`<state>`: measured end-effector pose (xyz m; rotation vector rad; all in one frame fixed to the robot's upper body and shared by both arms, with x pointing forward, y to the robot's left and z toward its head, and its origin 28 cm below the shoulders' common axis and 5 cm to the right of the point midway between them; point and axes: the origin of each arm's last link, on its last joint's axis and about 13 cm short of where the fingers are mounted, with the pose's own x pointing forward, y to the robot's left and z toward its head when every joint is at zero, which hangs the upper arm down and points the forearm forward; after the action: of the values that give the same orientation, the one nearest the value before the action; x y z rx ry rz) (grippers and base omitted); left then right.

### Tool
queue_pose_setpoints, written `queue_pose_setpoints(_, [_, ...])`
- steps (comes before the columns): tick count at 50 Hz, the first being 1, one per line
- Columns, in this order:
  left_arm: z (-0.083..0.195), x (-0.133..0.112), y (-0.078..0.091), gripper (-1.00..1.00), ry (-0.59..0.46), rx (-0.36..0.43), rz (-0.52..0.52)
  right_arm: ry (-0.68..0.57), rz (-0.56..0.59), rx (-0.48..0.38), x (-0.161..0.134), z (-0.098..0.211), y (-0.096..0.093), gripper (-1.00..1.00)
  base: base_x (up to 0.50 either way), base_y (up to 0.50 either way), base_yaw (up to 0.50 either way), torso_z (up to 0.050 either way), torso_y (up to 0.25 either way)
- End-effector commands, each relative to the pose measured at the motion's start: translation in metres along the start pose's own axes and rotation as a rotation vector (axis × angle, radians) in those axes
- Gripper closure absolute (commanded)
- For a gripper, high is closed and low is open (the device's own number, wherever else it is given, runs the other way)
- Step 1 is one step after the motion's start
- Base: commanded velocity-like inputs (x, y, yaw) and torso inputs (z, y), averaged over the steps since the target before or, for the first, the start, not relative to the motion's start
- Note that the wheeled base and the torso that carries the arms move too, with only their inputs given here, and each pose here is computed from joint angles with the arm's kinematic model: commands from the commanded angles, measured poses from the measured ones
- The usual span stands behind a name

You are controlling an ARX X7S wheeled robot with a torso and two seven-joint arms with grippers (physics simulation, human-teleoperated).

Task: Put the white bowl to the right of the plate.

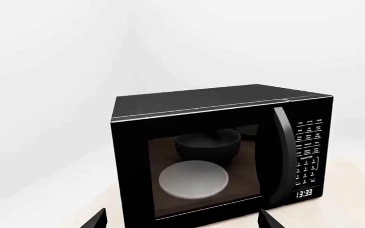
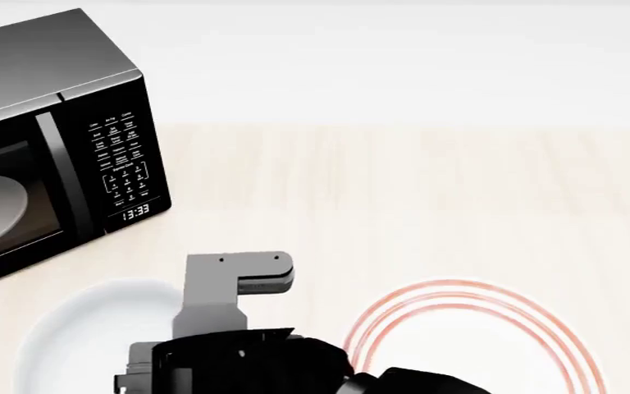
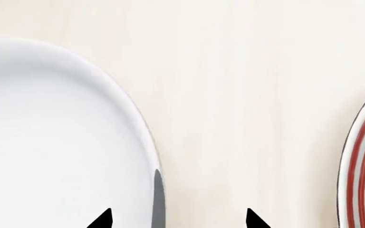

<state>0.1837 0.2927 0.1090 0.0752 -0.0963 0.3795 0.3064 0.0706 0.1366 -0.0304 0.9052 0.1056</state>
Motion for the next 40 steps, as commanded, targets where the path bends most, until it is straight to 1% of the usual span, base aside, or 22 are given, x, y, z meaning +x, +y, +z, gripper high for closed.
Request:
queue_pose_setpoints(1, [0.000, 0.000, 0.000, -1.00, -0.004, 0.005, 0.005, 0.023, 0.054, -0.036, 0.000, -0.009, 0.002, -1.00, 0.00, 0.00, 0.00, 0.000, 0.000])
queue_pose_setpoints(15, [0.001, 0.000, 0.000, -1.00, -0.009, 0.009, 0.015, 0.014, 0.083, -0.031, 0.002, -0.013, 0.003, -1.00, 0.00, 0.00, 0.00, 0.000, 0.000])
queue_pose_setpoints(24, [0.000, -0.001, 0.001, -1.00, -0.011, 0.011, 0.021, -0.005, 0.059, -0.019, 0.003, -0.012, 0.003, -1.00, 0.00, 0.00, 0.00, 0.000, 0.000])
queue_pose_setpoints(25, [0.000, -0.001, 0.001, -1.00, -0.010, 0.011, 0.022, 0.014, 0.061, -0.024, 0.003, -0.013, 0.003, -1.00, 0.00, 0.00, 0.00, 0.000, 0.000])
queue_pose_setpoints(26, [0.000, -0.001, 0.001, -1.00, -0.011, 0.011, 0.022, 0.025, 0.067, -0.022, 0.003, -0.013, 0.003, 1.00, 0.00, 0.00, 0.00, 0.000, 0.000])
queue_pose_setpoints(27, [0.000, -0.001, 0.001, -1.00, -0.011, 0.012, 0.022, 0.028, 0.063, -0.023, 0.003, -0.014, 0.002, 1.00, 0.00, 0.00, 0.00, 0.000, 0.000])
queue_pose_setpoints(28, [0.000, -0.001, 0.001, -1.00, -0.010, 0.012, 0.022, 0.003, 0.024, -0.036, 0.004, -0.014, 0.003, 1.00, 0.00, 0.00, 0.00, 0.000, 0.000])
queue_pose_setpoints(35, [0.000, -0.001, 0.002, -1.00, -0.012, 0.011, 0.027, 0.001, 0.033, -0.041, -0.002, -0.014, 0.007, 1.00, 0.00, 0.00, 0.00, 0.000, 0.000])
queue_pose_setpoints(40, [-0.001, 0.000, 0.001, -1.00, -0.013, 0.013, 0.029, -0.037, 0.042, -0.047, -0.015, -0.010, 0.014, 1.00, 0.00, 0.00, 0.00, 0.000, 0.000])
